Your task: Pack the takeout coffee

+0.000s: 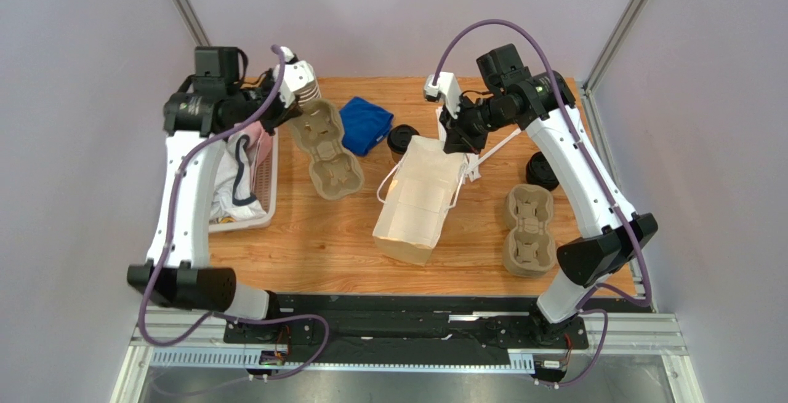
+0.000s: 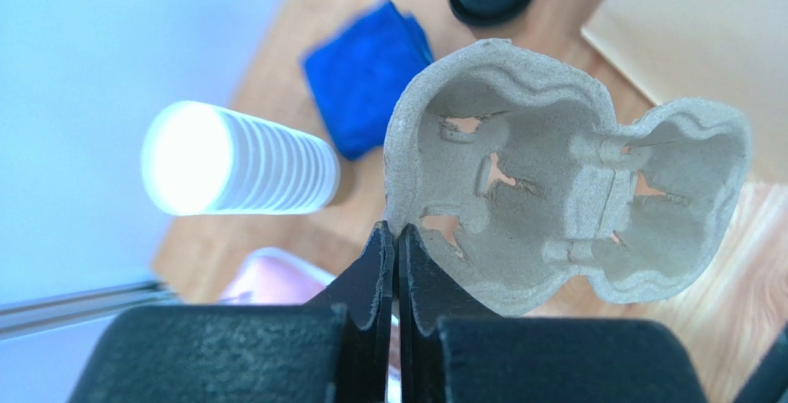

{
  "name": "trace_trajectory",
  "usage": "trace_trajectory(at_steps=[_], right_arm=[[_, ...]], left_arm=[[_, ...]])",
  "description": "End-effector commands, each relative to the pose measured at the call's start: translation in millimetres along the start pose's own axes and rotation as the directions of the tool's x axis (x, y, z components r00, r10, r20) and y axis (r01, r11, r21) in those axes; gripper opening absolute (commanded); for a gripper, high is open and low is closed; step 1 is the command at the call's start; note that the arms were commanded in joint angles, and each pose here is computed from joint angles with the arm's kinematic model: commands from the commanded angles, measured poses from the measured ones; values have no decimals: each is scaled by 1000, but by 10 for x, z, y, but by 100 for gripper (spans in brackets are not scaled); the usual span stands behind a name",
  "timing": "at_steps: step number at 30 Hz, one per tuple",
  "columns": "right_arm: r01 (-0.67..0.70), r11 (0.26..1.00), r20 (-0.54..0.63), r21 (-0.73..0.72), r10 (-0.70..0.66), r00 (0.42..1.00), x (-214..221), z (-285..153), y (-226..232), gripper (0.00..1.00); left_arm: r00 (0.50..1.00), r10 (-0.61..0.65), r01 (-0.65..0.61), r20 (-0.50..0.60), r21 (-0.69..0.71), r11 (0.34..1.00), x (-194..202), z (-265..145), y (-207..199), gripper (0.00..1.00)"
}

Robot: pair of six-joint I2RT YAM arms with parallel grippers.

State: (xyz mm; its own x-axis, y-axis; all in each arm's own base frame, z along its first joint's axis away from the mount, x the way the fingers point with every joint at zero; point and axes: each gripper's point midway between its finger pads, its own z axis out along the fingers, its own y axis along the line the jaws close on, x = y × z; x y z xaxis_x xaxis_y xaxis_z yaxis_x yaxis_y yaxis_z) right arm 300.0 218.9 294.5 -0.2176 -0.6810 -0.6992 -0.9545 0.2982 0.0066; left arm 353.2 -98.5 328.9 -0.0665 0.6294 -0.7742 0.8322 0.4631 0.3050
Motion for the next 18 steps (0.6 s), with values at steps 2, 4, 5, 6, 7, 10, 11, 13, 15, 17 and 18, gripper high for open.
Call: trace_trajectory(at_steps=[2,4,5,6,7,10,11,13,15,17,18], right_arm=[[-112,981,-127,-156,92,988,349,-346,673,0],[-118,982,-130,-150,98,987,356,-356,671,0],[-118,982,-133,-147,98,986,360,-355,669,0],[-125,982,-136,-143,105,985,362,-351,664,0],[-128,982,-137,-140,109,985,361,-343,652,0],[-149,980,-139,-132,131,982,336,-325,633,0],[-157,980,-144,-125,139,980,333,-316,616,0],[-182,977,-154,-115,164,974,314,-281,584,0],[-196,975,-160,-107,178,971,302,-267,568,0],[-205,974,-155,-100,188,970,282,-272,560,0],[-201,975,-152,-97,185,971,269,-268,561,0]], left_arm=[[974,114,-76,194,-194,978,-842,-926,-176,0],[955,150,-87,257,-241,967,-1084,-1177,-252,0],[939,187,-105,290,-277,955,-1249,-1344,-278,0],[926,208,-111,315,-299,948,-1361,-1440,-289,0],[906,241,-123,347,-330,936,-1516,-1612,-341,0],[859,310,-156,407,-369,916,-1830,-1874,-441,0],[851,320,-158,417,-379,912,-1899,-1919,-451,0],[814,354,-187,461,-369,910,-2104,-1979,-546,0],[795,380,-221,473,-357,908,-2214,-1936,-636,0],[799,419,-262,431,-378,888,-2230,-1813,-603,0],[778,442,-304,447,-348,887,-2309,-1726,-744,0]])
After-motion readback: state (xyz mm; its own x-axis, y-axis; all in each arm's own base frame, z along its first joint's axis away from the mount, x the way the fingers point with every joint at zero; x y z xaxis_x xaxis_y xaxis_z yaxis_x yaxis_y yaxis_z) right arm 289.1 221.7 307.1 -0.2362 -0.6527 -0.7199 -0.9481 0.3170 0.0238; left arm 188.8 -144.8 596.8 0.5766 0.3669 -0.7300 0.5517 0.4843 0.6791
